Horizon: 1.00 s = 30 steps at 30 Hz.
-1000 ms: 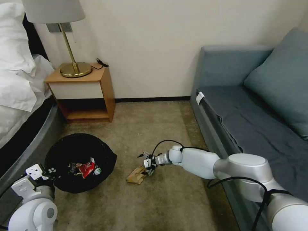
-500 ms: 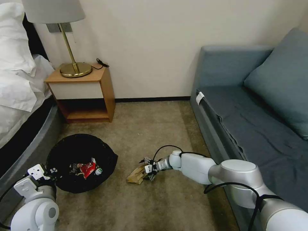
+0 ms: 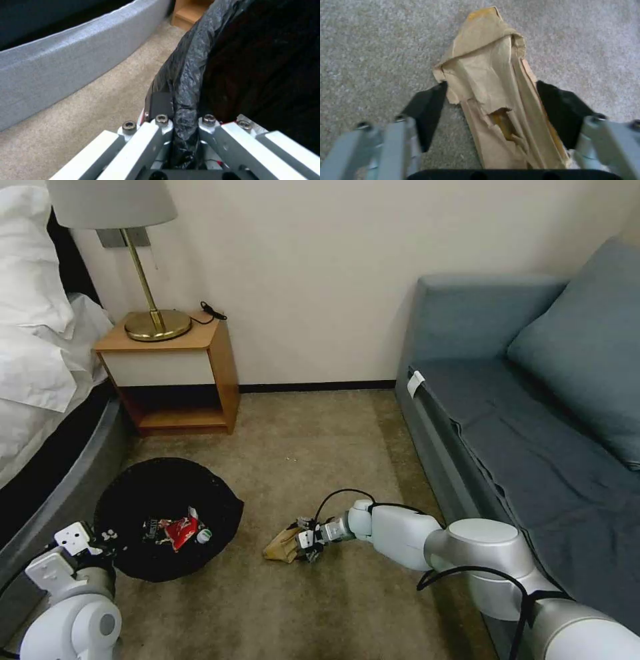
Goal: Pick up the trash bin, then pick up the garbage on the floor and place it into the trash bin.
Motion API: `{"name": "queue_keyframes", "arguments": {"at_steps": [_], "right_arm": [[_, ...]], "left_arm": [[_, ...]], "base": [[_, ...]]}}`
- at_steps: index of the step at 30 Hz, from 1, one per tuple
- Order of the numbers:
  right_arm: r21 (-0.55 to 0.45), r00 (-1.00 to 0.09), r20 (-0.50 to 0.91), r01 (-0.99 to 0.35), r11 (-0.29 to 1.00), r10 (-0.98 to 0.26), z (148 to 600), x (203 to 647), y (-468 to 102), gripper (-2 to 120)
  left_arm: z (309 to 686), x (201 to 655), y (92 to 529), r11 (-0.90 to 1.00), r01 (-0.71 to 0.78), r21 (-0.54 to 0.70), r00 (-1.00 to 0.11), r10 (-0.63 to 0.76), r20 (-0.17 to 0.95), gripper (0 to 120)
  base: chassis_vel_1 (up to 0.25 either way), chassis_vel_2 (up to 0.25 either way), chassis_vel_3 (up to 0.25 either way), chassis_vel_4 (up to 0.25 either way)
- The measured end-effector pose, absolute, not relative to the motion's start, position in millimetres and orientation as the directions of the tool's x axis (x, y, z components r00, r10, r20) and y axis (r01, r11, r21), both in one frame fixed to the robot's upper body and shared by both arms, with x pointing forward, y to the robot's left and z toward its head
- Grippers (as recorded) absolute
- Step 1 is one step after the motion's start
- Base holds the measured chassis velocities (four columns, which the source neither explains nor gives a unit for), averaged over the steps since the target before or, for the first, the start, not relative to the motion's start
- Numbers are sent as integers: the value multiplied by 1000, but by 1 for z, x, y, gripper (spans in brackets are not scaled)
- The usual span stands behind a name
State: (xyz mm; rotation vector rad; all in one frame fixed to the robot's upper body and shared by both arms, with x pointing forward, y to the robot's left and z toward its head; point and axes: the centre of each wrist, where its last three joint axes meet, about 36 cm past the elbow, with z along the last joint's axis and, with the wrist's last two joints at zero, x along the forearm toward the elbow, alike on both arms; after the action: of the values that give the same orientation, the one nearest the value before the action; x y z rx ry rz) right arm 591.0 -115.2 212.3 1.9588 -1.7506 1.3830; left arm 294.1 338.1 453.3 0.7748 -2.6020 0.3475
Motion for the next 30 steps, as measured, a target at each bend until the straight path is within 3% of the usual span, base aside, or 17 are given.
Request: {"name": "queue_keyframes", "arguments": {"at_steps": [4,17,30], "right_arm": [[-438,-126,702,-853,-285,-701,212,591,-117,50],[-441,-124,681,-856,-270,-722,212,590,-122,7],[-475,-184,574,-869,-141,-798,245,592,-129,3]], "left_arm": [[453,294,338,815,-567,-119,-765,-468,442,3],[454,295,338,816,-566,-118,-767,-468,440,3],[453,296,337,818,-564,-116,-767,-466,442,3]], "base": [[0,0,0,0],[0,0,0,0],[0,0,0,0]]}}
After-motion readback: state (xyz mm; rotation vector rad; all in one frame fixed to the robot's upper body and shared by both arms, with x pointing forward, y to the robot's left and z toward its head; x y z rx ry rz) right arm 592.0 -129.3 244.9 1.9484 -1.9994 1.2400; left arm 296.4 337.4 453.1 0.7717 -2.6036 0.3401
